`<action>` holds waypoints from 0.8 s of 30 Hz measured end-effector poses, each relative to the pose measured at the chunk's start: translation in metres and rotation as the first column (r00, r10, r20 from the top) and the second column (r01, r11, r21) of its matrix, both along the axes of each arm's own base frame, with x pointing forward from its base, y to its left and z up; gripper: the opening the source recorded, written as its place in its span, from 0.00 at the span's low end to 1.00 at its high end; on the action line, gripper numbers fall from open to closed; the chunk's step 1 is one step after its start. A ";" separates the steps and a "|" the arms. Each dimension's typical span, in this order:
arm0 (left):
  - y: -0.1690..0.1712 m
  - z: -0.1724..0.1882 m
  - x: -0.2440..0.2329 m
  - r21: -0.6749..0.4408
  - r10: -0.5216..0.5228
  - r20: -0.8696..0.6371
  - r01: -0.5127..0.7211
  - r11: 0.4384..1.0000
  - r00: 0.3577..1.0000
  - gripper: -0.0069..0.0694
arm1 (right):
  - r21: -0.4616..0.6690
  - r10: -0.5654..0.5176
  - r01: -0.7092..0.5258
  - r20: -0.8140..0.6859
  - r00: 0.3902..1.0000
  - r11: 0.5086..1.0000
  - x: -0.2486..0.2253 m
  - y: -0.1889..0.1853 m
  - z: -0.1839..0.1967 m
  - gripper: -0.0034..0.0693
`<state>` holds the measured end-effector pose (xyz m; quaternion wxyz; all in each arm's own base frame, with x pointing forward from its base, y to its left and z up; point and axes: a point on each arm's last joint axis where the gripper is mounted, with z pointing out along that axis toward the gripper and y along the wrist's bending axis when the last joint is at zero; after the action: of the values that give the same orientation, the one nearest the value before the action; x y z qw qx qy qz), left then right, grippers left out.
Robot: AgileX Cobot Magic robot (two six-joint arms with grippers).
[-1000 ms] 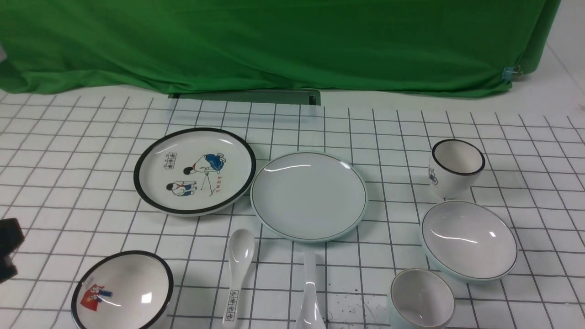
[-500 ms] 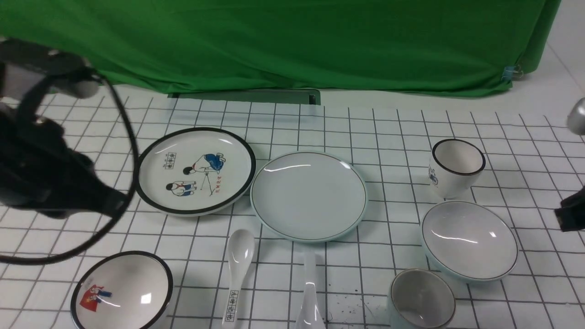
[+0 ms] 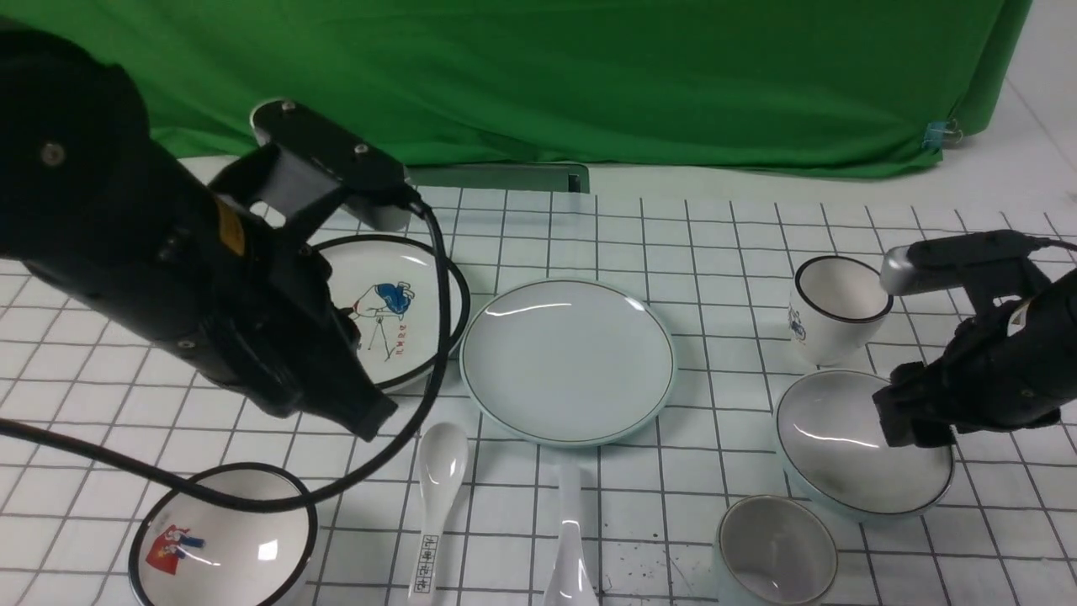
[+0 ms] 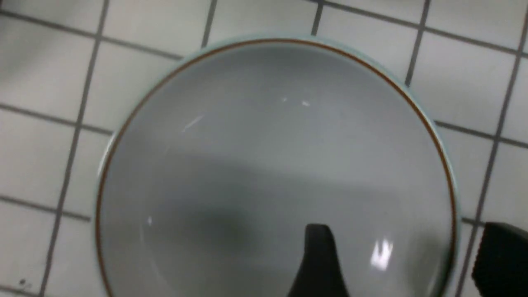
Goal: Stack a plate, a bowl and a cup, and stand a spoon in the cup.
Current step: Use the right arm to grab a blue rice bowl
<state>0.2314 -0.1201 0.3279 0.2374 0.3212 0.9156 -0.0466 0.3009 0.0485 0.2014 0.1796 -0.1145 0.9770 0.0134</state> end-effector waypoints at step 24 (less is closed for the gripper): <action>0.002 0.007 0.014 0.002 0.035 0.172 -0.036 0.999 0.984 0.05 | 0.095 0.153 -0.171 0.175 0.973 0.981 0.011 0.031 0.065 0.16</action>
<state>0.2455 -0.1181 0.3354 0.3156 0.3084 0.8973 -0.0121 0.3121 0.0795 0.2660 0.2651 -0.1846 0.9436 0.0719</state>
